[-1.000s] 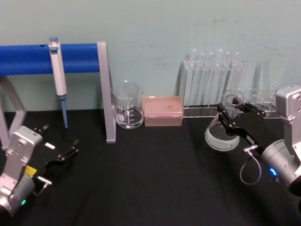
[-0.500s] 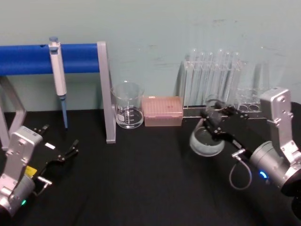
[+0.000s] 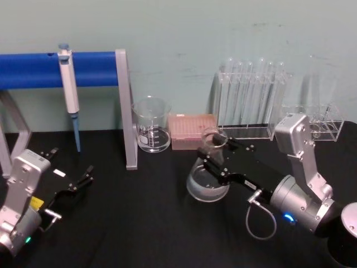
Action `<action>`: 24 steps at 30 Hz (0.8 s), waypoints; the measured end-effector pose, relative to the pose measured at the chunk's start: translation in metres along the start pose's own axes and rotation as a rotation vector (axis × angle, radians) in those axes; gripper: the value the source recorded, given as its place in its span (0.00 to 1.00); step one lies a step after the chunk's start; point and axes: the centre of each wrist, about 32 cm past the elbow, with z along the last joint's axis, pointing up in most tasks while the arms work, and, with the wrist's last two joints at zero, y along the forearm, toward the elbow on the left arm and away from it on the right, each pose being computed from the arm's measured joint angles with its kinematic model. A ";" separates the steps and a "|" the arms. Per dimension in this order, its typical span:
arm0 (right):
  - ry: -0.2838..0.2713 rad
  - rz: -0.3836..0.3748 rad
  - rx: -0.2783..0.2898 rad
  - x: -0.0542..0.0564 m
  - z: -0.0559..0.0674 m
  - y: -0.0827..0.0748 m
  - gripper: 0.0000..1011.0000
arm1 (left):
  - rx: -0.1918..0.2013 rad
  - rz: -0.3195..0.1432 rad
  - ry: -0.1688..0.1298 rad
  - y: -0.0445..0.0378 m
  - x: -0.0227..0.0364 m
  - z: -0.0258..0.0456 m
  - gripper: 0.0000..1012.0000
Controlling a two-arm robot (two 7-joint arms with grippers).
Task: Grasp the erlenmeyer flask with one hand, shake it three times, then place it back.
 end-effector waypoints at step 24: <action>0.020 0.147 0.026 -0.008 0.001 0.010 0.45 | 0.000 0.000 0.000 0.0000 0.0000 0.0000 0.99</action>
